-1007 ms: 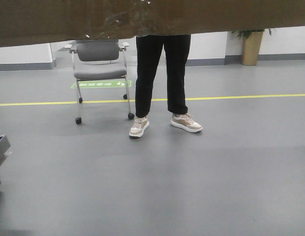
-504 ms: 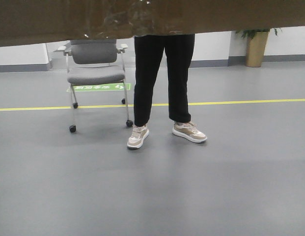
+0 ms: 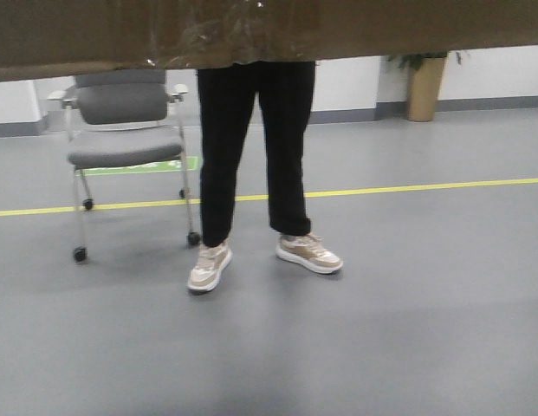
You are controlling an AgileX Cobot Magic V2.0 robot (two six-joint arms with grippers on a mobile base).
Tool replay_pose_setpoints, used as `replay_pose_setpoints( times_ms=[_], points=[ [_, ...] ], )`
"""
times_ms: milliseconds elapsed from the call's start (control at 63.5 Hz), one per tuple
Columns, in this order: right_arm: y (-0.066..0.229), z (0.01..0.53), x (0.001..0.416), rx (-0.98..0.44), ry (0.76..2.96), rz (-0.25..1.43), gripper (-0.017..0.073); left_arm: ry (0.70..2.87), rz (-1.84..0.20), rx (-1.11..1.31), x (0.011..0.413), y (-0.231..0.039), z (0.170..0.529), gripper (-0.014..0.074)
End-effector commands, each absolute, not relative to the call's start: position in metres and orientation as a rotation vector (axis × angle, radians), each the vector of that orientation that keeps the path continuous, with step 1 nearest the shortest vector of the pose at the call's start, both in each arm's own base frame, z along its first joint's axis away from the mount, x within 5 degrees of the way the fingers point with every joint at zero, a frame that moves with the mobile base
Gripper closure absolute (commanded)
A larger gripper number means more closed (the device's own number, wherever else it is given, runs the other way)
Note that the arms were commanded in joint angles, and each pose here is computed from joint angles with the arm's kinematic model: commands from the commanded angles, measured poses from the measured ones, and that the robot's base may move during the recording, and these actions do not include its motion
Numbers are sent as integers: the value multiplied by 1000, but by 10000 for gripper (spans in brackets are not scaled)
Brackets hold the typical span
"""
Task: Grab carton from right shelf to conveyor
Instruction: 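Hold the carton with both grippers while the base turns and drives, then carry the carton over the grey conveyor belt with both grippers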
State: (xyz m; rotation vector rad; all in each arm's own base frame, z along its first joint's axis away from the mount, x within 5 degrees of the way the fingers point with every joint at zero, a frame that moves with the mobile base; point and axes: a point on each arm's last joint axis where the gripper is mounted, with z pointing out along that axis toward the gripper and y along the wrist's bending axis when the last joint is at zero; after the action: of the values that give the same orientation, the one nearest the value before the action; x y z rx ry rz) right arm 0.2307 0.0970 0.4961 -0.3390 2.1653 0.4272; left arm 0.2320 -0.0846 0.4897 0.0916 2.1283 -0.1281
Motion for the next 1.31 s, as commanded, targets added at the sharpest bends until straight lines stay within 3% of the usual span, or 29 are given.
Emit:
replay_pose_setpoints(
  times_ms=[0,1290],
  points=[
    [92,504,229,-328,2098,390,628,2085,-78,102,229,-79,496,610],
    [92,504,229,-328,2098,390,628,2083,-74,102,229,-78,497,610]
  ],
)
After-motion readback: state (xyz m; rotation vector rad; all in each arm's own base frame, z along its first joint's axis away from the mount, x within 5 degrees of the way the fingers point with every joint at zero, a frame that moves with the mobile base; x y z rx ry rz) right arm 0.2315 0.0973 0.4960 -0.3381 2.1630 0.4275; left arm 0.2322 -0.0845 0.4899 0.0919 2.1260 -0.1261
